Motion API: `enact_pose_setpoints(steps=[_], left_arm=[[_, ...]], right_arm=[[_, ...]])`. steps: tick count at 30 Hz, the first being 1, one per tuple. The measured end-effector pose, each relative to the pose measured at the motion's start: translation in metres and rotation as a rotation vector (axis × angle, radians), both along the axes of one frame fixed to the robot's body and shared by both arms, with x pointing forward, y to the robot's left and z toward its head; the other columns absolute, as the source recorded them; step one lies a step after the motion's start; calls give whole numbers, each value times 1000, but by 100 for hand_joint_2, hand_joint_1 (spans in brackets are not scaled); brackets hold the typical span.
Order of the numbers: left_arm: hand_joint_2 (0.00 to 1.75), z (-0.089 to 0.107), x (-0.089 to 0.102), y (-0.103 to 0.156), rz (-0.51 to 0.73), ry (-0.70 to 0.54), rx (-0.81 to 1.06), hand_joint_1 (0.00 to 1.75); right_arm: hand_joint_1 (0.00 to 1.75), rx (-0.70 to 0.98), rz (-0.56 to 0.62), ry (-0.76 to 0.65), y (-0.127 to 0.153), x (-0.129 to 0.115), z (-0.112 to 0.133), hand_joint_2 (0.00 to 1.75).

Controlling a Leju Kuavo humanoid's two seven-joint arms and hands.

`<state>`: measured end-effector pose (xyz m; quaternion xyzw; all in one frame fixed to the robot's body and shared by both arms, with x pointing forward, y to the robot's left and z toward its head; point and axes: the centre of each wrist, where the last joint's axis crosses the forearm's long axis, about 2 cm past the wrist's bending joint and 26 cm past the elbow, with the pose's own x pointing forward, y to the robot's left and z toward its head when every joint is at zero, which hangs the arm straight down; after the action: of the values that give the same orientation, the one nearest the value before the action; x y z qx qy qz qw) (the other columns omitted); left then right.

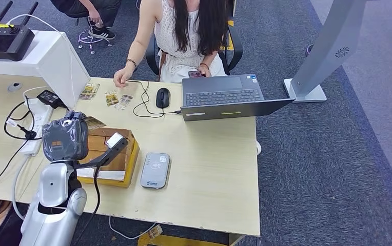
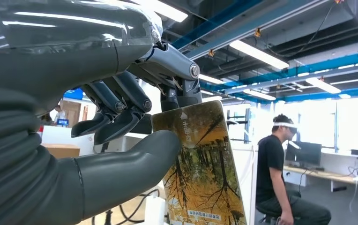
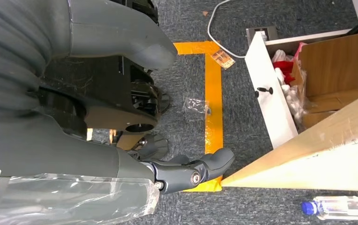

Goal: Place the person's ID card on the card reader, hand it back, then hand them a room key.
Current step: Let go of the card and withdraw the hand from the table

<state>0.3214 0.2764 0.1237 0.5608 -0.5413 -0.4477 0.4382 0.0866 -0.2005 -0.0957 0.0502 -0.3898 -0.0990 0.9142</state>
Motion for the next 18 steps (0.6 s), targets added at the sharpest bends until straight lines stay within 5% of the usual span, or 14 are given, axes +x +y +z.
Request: enact_pose_setpoints(steps=[14, 18], left_arm=[[175, 69, 89, 40, 109, 7, 107, 175], [175, 76, 98, 45, 120, 10, 118, 0]], right_arm=[[0, -1, 36, 10, -1, 3, 0, 175], [0, 1, 47, 10, 0, 3, 0, 175]])
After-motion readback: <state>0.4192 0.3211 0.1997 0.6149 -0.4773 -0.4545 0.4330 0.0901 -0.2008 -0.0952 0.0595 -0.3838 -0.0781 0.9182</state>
